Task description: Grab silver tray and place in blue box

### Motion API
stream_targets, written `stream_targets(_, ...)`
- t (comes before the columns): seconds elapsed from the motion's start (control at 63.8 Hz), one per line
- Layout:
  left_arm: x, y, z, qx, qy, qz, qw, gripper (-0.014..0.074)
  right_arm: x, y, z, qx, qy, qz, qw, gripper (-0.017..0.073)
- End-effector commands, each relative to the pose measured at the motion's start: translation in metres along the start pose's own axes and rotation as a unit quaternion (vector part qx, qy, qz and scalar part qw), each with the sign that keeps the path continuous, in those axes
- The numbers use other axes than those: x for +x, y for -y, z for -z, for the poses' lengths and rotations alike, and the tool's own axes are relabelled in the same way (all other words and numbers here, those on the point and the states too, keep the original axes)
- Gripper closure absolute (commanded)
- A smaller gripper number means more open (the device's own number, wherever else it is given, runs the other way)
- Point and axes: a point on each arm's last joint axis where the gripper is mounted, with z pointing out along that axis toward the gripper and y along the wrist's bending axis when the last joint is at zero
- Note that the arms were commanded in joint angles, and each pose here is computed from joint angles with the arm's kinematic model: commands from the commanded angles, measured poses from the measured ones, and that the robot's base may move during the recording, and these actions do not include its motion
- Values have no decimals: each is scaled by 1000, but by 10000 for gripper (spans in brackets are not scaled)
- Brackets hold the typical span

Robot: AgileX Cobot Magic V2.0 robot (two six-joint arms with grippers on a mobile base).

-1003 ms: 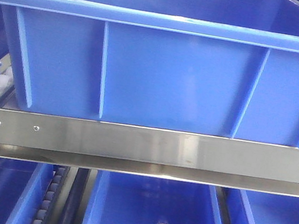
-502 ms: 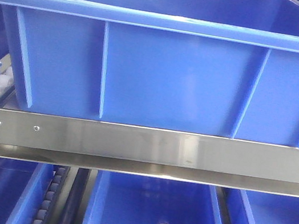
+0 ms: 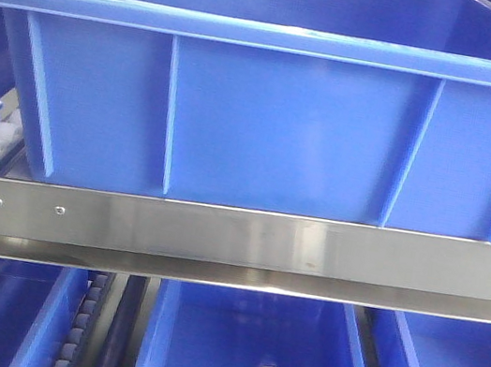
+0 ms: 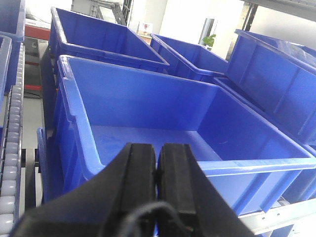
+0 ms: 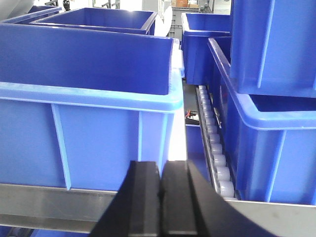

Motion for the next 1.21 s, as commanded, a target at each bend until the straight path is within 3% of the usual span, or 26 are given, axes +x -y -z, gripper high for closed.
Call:
stream_targets(0.0, -17, 4, 0, 13, 57, -1, 998, 601, -16, 0, 3, 1, 68, 12, 998, 508)
stream_targets(0.11, -18, 4, 3, 12, 63, -1, 998, 601, -16, 0, 3, 1, 68, 12, 998, 508)
stream_targets(0.188, -16, 0, 7, -8, 72, -7, 997, 601, -16, 0, 3, 1, 68, 12, 998, 508)
stream_targets(0.314, -3, -11, 17, -77, 66, -45, 994, 601, -16, 0, 3, 1, 68, 12, 998, 508)
stream_targets(0.439, 11, -21, 30, -150, 61, -113, 980, 601, -16, 0, 3, 1, 68, 12, 998, 508)
stream_targets(0.47, 15, -22, 33, -162, 65, -120, 977, 601, -16, 0, 3, 1, 68, 12, 998, 508)
stream_targets(0.611, 38, -29, 44, -198, 73, -114, 971, 601, -16, 0, 3, 1, 68, 12, 998, 508)
stream_targets(0.894, 82, -40, 45, -202, 61, -106, 972, 601, -16, 0, 3, 1, 68, 12, 998, 508)
stream_targets(1.192, 85, -41, 45, -204, 51, -103, 972, 601, -16, 0, 3, 1, 68, 12, 998, 508)
